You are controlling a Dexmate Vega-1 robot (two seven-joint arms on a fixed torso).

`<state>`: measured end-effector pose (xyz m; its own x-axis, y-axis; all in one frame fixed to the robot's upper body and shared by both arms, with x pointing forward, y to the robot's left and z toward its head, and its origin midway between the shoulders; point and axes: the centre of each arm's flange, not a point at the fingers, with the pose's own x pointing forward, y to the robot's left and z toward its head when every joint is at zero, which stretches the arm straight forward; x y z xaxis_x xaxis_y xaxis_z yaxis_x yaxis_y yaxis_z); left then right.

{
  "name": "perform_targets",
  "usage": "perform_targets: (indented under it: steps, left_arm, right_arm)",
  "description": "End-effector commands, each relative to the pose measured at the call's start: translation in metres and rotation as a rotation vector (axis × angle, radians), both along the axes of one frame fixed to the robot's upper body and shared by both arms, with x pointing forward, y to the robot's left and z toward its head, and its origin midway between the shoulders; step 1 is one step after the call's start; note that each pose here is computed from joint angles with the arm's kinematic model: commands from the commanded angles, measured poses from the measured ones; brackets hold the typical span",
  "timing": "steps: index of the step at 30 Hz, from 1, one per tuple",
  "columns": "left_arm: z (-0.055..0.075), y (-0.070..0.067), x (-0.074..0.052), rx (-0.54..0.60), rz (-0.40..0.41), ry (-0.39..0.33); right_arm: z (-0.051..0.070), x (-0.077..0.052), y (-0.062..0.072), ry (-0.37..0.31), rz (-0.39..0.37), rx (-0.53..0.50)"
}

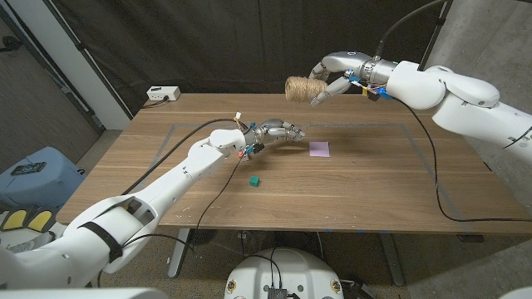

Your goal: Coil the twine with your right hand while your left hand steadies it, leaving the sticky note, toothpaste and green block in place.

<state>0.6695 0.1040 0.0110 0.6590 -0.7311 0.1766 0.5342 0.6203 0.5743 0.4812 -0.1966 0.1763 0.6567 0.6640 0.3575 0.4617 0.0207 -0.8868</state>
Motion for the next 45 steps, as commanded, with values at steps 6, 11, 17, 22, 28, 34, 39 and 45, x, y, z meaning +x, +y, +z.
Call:
perform_targets:
  steps: [6,11,17,22,28,34,39,45]
  left_arm:
    - [-0.001,-0.002,-0.004,-0.005,-0.01,-0.005]
    - [-0.003,0.0,-0.006,-0.006,-0.009,-0.004]
    - [-0.004,0.004,-0.009,-0.01,-0.011,-0.009]
    - [-0.005,0.011,-0.013,-0.01,-0.009,-0.016]
    - [-0.007,0.021,-0.018,-0.009,-0.021,-0.016]
    - [-0.01,0.032,-0.022,-0.001,-0.039,-0.017]
    - [-0.011,0.044,-0.025,-0.002,-0.049,-0.018]
    - [-0.013,0.056,-0.027,-0.004,-0.049,-0.017]
  right_arm:
    - [0.009,0.01,0.007,-0.003,0.005,-0.001]
    - [0.012,0.013,0.009,-0.003,0.005,0.0]
    - [0.015,0.016,0.014,-0.002,0.004,0.003]
    - [0.017,0.019,0.021,0.002,0.001,0.012]
    - [0.019,0.022,0.033,0.002,-0.011,0.021]
    - [0.023,0.025,0.046,0.002,-0.028,0.029]
    - [0.024,0.027,0.057,0.002,-0.046,0.035]
    - [0.027,0.033,0.067,0.003,-0.052,0.048]
